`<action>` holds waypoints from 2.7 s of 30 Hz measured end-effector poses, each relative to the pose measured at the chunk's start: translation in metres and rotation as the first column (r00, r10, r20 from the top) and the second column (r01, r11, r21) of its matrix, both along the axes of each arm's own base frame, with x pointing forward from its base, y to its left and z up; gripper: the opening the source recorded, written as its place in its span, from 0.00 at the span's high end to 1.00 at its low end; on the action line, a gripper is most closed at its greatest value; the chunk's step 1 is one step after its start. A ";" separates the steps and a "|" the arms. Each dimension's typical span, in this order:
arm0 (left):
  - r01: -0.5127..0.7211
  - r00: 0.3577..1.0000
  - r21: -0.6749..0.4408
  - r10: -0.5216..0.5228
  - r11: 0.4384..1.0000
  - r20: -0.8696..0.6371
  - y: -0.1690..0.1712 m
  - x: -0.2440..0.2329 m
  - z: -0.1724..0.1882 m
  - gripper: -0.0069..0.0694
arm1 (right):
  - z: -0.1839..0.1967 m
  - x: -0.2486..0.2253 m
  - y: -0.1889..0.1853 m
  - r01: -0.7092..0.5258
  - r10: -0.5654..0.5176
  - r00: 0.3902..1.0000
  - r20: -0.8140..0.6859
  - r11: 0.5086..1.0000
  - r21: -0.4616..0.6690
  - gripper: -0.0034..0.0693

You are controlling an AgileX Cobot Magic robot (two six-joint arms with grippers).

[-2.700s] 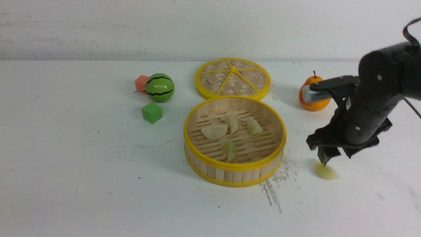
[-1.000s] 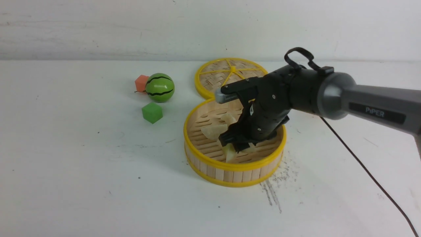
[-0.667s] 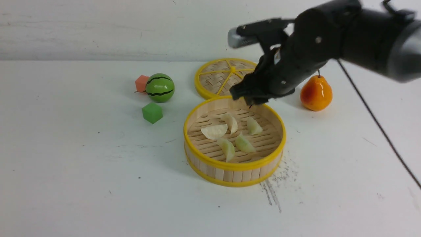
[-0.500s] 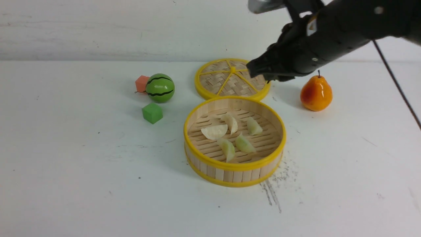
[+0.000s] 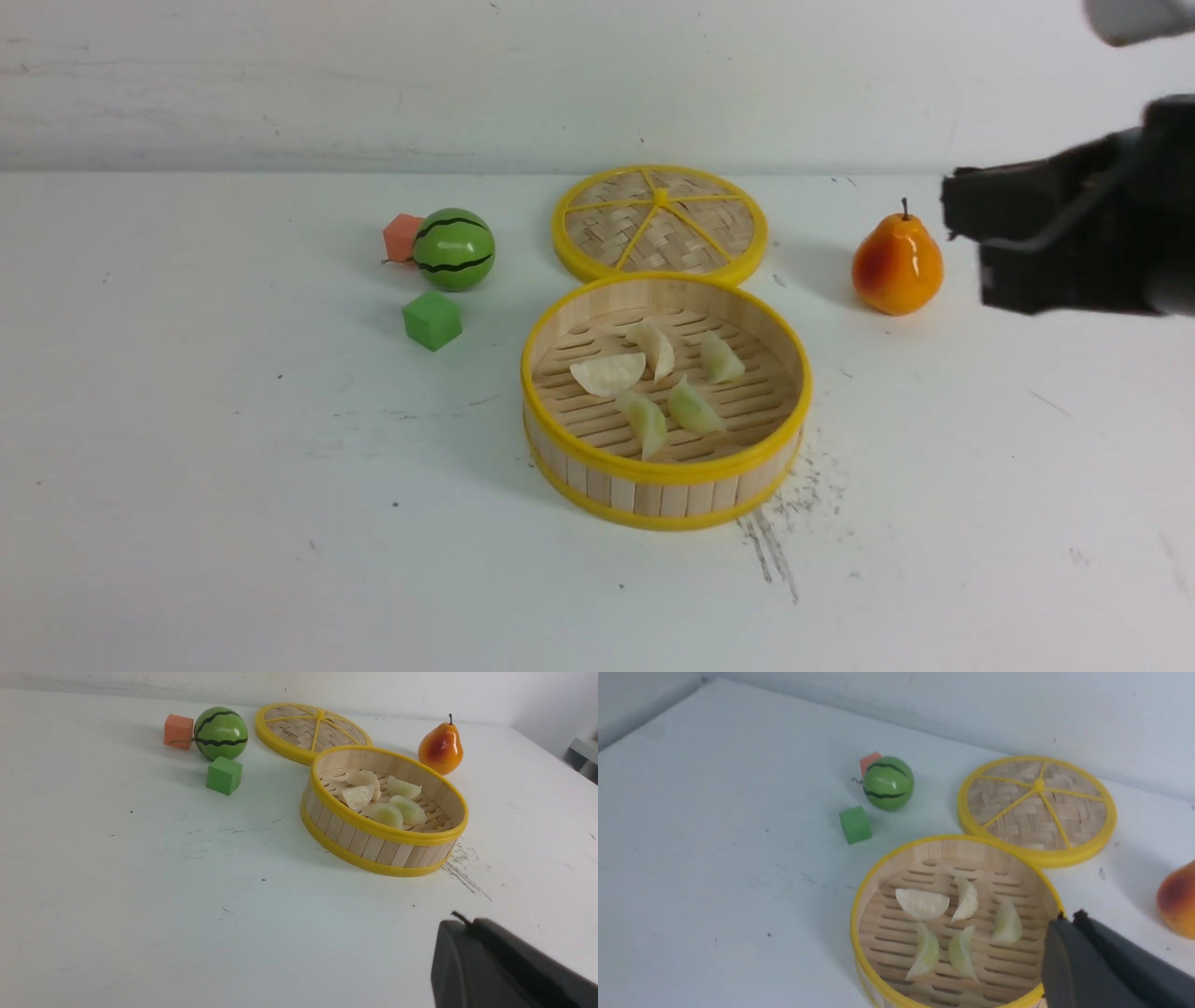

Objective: Put the dumplings into the steamer on the white table.

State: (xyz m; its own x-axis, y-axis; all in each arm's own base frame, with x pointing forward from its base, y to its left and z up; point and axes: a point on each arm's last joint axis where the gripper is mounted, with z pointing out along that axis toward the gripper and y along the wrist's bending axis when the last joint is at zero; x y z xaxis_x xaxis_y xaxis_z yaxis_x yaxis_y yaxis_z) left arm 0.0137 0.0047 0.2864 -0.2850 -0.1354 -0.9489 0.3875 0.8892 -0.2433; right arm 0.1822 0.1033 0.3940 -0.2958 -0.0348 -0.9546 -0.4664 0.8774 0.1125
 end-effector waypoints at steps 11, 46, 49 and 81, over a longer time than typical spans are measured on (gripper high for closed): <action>-0.002 1.000 0.005 0.002 1.000 -0.009 0.000 0.000 -0.001 0.93 | 0.019 -0.054 -0.030 -0.009 -0.013 0.981 0.195 0.994 0.110 0.97; -0.002 1.000 0.006 0.002 1.000 -0.009 0.000 0.000 -0.001 0.93 | -0.153 -0.122 -0.101 0.447 -0.445 0.877 0.180 0.894 0.034 0.96; -0.002 1.000 0.006 0.002 1.000 -0.009 0.000 0.000 -0.001 0.93 | -0.178 -0.128 -0.106 0.529 -0.526 0.833 0.172 0.848 0.030 0.96; -0.002 1.000 0.006 0.002 1.000 -0.010 0.000 0.000 -0.001 0.90 | -0.220 -0.130 -0.108 0.558 -0.558 0.830 0.008 0.829 -0.050 0.97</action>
State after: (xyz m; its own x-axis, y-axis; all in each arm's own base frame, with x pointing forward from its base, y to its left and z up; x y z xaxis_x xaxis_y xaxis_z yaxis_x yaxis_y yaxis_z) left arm 0.0136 0.0050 0.2854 -0.2939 -0.1302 -0.9469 0.3830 0.8916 -0.2415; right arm 0.0523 -0.0048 0.1737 -0.2856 0.0924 -0.9539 0.1047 0.9924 0.0648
